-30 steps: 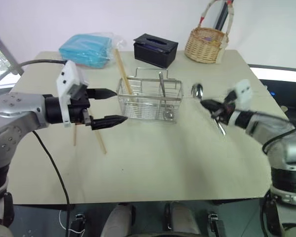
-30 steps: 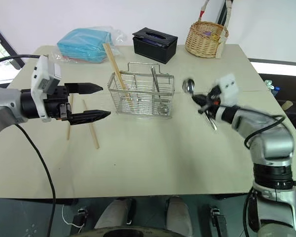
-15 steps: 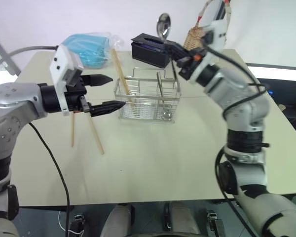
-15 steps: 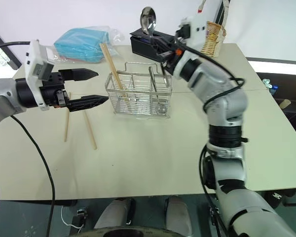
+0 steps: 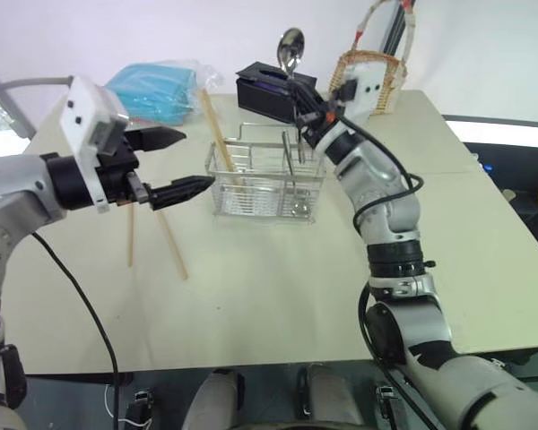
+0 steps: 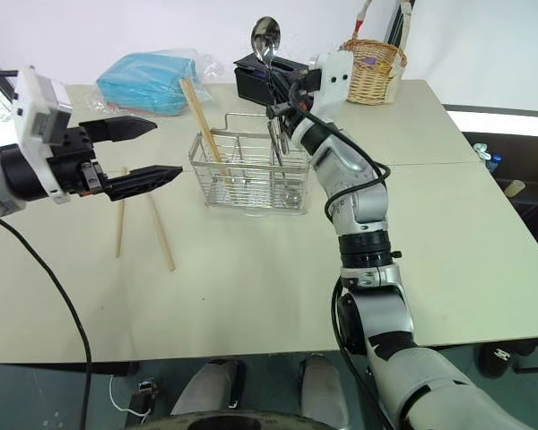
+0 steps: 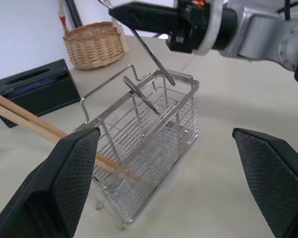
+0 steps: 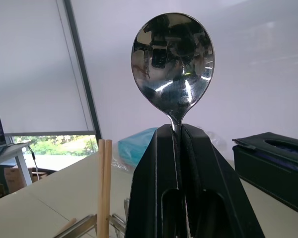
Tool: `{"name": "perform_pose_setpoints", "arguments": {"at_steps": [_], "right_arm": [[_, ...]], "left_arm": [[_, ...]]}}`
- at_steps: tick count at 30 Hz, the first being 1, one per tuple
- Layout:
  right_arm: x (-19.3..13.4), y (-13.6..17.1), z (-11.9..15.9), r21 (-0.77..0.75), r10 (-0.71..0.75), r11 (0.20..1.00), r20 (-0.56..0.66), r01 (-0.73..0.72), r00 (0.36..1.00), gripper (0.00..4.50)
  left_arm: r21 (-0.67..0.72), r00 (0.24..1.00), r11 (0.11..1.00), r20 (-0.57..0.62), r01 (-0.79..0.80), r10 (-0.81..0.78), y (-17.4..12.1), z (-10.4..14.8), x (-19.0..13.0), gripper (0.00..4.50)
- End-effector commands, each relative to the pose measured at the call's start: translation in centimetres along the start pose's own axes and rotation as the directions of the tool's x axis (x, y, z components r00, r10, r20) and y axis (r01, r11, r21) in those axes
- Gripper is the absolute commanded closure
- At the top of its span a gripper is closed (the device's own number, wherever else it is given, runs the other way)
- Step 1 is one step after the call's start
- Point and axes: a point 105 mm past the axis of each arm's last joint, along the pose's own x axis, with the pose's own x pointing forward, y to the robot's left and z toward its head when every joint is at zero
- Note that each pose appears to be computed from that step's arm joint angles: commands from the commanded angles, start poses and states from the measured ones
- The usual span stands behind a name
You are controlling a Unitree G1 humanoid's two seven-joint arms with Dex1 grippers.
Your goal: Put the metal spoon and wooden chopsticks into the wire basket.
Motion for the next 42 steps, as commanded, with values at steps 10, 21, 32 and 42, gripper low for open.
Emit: {"name": "perform_pose_setpoints", "arguments": {"at_steps": [10, 21, 32, 42], "right_arm": [[-1.7, -2.2, 3.2, -0.038, -0.069, 0.997, 0.082, 0.072, 0.994, 0.03], [-7.6, 1.4, 10.1, -0.151, 0.368, 0.912, -0.114, -0.383, 0.923, 0.03], [-15.7, 4.5, 3.9, 0.039, 0.483, 0.855, -0.424, -0.517, 0.766, 0.03], [-17.4, 4.4, 1.9, 0.084, 0.378, 0.92, -0.444, -0.382, 0.812, 0.03]], "left_arm": [[-0.004, 0.994, 0.996, 0.066, -0.09, 0.09, 1.7, 1.1, -0.3, 0.0], [-0.238, 0.793, 0.767, -0.022, -0.596, 0.609, 10.4, -2.1, -5.9, 0.0], [-0.241, 0.477, 0.421, -0.587, -0.874, 0.654, 14.1, -13.8, -5.6, 0.0], [-0.243, 0.454, 0.421, -0.718, -0.874, 0.527, 13.3, -19.4, -2.8, 0.0]]}}
